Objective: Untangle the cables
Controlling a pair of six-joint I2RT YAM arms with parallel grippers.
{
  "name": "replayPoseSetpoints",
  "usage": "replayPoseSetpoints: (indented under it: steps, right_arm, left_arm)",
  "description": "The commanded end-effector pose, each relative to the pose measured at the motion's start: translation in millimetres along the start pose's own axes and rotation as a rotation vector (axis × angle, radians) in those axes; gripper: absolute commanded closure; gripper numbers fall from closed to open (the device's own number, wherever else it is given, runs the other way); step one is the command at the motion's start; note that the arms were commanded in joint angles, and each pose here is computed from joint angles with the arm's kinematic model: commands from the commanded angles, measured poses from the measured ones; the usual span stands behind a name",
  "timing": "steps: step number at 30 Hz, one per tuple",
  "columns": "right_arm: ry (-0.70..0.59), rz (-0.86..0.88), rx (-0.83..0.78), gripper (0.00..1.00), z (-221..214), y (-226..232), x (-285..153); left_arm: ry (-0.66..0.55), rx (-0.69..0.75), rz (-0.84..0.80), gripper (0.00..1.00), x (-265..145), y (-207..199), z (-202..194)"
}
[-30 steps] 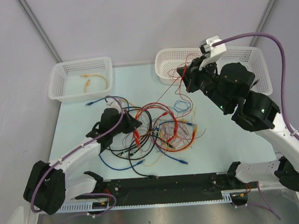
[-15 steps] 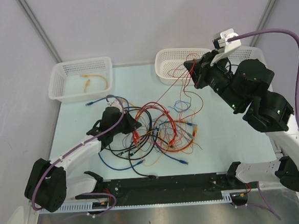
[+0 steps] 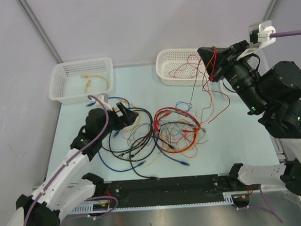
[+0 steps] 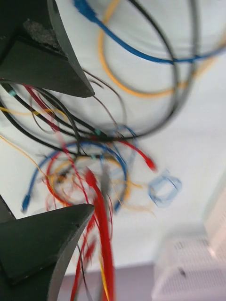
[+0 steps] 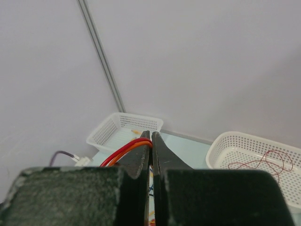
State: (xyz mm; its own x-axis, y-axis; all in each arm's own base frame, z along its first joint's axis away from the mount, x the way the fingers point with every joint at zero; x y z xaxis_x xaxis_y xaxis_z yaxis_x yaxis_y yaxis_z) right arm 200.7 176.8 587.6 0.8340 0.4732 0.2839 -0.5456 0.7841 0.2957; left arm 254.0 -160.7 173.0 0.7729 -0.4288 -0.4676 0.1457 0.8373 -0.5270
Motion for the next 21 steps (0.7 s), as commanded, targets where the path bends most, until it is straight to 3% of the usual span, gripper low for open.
replayPoseSetpoints:
  steps: [1, 10, 21]
  right_arm:
    - [-0.020, 0.019, 0.029, 1.00, -0.7, 5.1, 4.9]
    - [0.090, 0.049, 0.060, 1.00, -46.8, 10.9, 12.1]
    - [0.181, 0.120, 0.105, 1.00, -79.3, 29.0, 24.6]
  left_arm:
    - [-0.297, 0.098, -0.213, 0.01, -39.0, -59.0, 82.3]
    - [-0.494, 0.240, -0.597, 0.00, -75.1, -139.4, 122.2]
    - [-0.539, 0.433, -0.862, 0.00, -69.0, -223.0, 108.8]
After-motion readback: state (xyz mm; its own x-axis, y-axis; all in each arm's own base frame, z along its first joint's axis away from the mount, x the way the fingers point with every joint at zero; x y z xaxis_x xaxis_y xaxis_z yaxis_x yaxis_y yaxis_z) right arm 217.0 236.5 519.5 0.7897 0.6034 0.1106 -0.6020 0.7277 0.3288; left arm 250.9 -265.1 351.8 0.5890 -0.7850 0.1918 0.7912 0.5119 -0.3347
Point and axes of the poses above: each gripper's point midway between its finger pads, its own x axis out along the fingers, its own y axis along the line the jaws close on, z = x × y, the point moved 2 cm from there along -x, back along the fingers, and after that the axes turned 5 degrees about x, right-handed, at the moved point
